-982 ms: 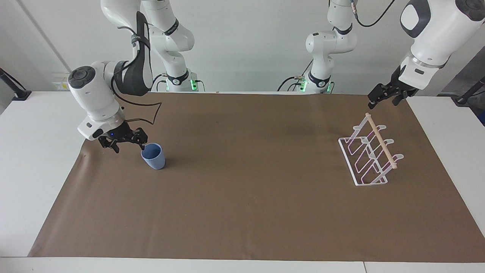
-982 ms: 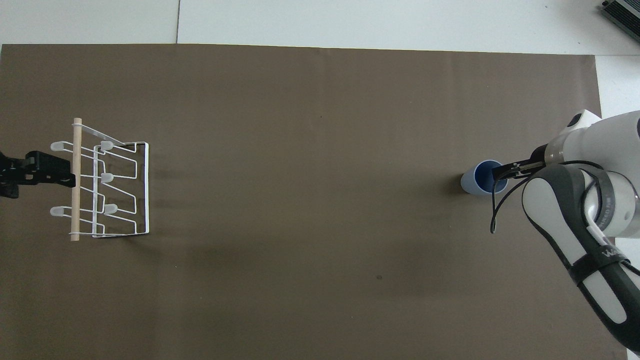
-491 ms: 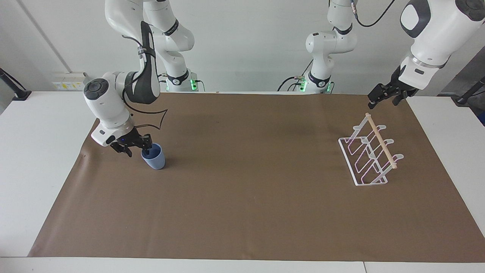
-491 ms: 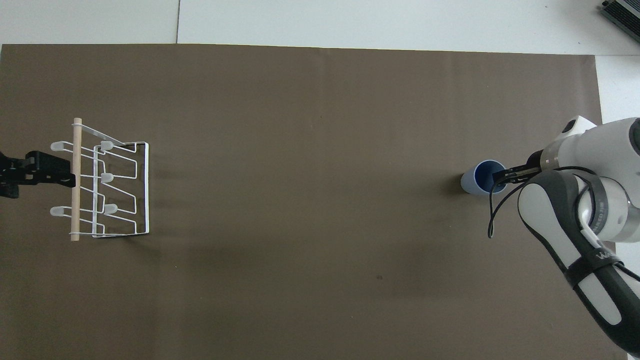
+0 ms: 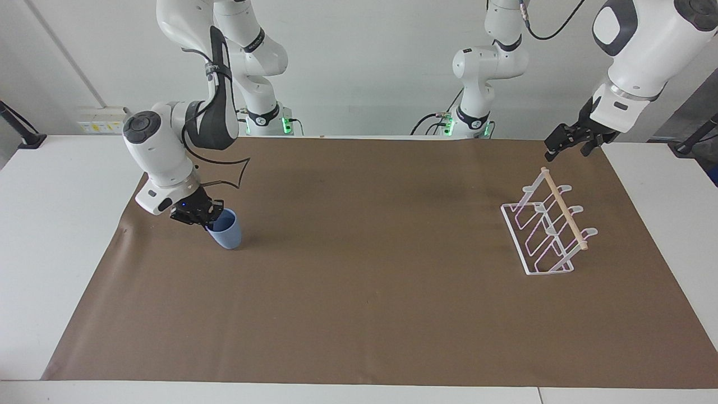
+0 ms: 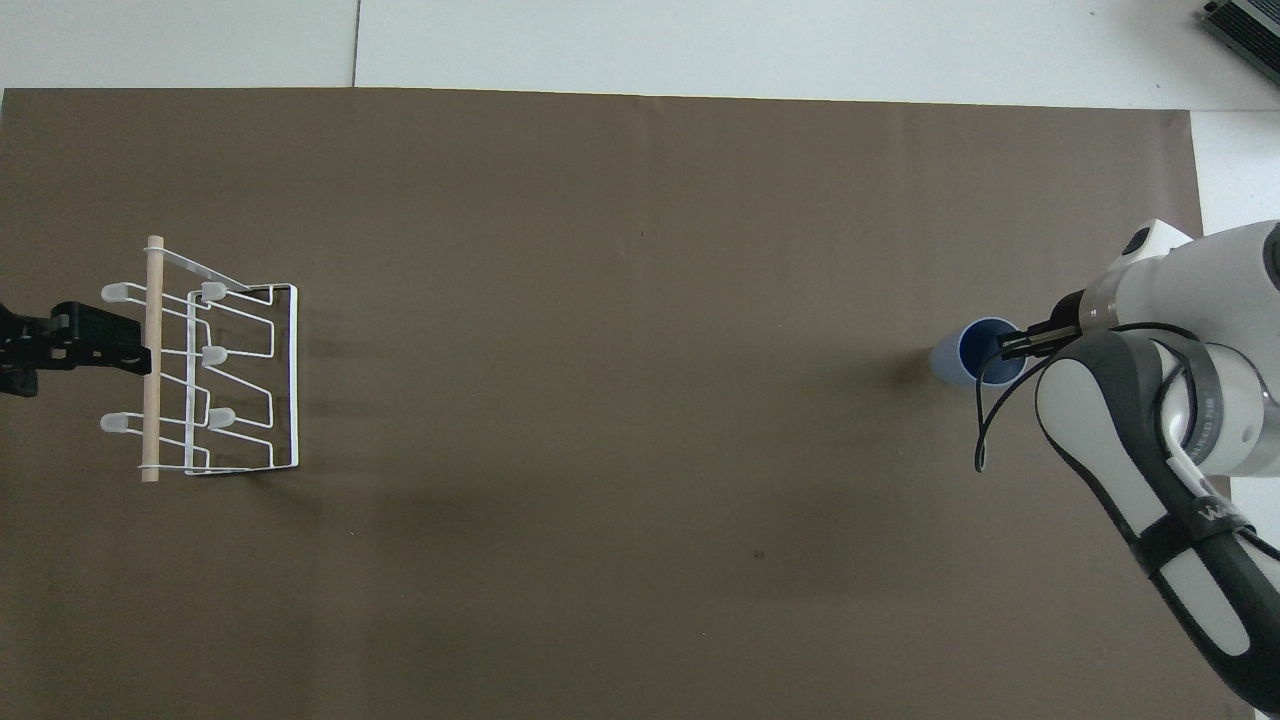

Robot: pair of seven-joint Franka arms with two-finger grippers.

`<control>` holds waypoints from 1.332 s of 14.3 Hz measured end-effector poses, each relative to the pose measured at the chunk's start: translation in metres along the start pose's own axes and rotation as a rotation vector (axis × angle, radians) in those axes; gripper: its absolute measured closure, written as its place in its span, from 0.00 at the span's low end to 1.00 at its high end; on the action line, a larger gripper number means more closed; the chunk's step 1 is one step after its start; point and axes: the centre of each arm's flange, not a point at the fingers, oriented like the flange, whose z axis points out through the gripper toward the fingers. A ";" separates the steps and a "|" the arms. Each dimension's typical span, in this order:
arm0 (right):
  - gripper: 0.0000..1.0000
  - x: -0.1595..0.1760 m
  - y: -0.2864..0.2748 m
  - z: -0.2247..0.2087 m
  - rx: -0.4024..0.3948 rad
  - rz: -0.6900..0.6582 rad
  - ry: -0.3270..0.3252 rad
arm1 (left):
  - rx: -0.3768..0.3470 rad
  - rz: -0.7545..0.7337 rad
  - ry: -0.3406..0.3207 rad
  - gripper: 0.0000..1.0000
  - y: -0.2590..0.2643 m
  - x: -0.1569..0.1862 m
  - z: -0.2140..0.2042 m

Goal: Hang cup on cup holder
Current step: 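Reach the right gripper down to the blue cup rim and grasp it, then lift the blue cup sideways with the right gripper toward the table center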

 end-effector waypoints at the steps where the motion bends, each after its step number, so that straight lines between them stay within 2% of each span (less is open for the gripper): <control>1: 0.95 0.005 -0.003 -0.017 0.032 0.012 0.011 | 0.000 0.000 0.000 0.00 0.000 0.000 0.000; 4: 0.95 0.018 -0.014 -0.062 0.139 0.042 0.057 | 0.000 0.000 0.000 0.00 0.000 0.000 0.000; 8: 0.95 0.030 -0.038 -0.098 0.414 0.116 0.136 | 0.000 0.000 0.000 0.00 0.000 0.000 0.000; 11: 0.95 0.031 -0.068 -0.110 0.640 0.145 0.143 | -0.001 0.000 0.004 0.00 0.000 0.000 0.000; 15: 0.95 0.036 -0.118 -0.121 0.840 0.180 0.137 | -0.010 0.004 0.020 0.00 0.006 0.001 -0.002; 17: 0.95 0.036 -0.141 -0.122 0.924 0.210 0.113 | -0.114 -0.077 0.023 0.00 0.013 0.003 -0.004; 19: 0.95 0.034 -0.156 -0.118 0.992 0.236 0.090 | -0.268 -0.270 0.033 0.00 0.018 0.009 0.003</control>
